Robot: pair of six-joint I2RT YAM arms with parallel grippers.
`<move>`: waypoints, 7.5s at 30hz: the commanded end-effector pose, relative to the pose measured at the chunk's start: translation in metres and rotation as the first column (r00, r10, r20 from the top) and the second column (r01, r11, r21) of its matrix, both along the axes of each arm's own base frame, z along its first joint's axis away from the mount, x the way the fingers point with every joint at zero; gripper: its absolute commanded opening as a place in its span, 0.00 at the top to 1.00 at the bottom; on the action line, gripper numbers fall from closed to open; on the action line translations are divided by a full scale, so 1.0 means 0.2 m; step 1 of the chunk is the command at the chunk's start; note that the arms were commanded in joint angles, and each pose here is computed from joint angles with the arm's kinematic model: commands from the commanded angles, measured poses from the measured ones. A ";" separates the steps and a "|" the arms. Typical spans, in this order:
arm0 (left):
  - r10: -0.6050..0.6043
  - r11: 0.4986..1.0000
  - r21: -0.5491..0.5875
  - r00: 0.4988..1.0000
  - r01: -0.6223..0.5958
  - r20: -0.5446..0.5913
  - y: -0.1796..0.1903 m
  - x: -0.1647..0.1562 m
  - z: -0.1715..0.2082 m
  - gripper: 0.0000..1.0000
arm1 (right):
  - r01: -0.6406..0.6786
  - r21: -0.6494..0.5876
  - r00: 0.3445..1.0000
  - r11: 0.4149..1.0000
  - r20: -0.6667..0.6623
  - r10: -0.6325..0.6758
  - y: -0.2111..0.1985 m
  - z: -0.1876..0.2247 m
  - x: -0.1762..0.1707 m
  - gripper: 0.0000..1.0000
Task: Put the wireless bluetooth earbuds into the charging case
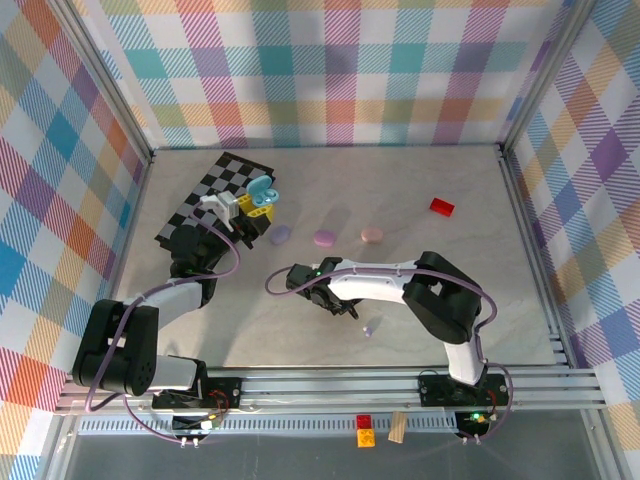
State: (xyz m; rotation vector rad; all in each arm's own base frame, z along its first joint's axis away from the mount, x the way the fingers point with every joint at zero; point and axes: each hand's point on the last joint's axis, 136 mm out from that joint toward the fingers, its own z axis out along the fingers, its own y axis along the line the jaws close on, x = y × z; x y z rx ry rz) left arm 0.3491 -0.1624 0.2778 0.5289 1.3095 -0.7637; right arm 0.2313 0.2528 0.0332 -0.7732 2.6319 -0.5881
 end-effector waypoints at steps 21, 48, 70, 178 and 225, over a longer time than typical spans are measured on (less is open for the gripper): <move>-0.018 1.000 0.009 0.999 0.017 0.037 0.00 -0.03 0.04 0.66 | 0.026 -0.071 0.998 0.997 -0.056 -0.030 -0.07 -0.06 -0.01 0.75; -0.067 0.997 0.033 0.997 0.066 0.031 -0.11 -0.05 -0.03 0.66 | 0.109 0.608 0.994 0.787 -0.044 -0.104 0.02 0.40 0.06 0.80; -0.291 0.946 0.164 0.955 0.278 0.059 -0.67 -0.23 -0.14 0.66 | -0.008 0.997 0.997 0.080 0.002 0.075 0.16 1.27 0.08 0.80; -0.359 0.933 0.102 0.913 0.345 0.194 -0.77 -0.38 0.10 0.65 | 0.157 0.984 0.986 -0.088 -0.151 0.068 0.08 1.28 0.19 0.29; -0.460 0.755 0.415 0.861 0.507 -0.216 -0.76 -0.51 -0.39 0.00 | 0.400 0.916 0.824 0.030 -0.345 -0.450 -0.36 0.26 0.48 0.84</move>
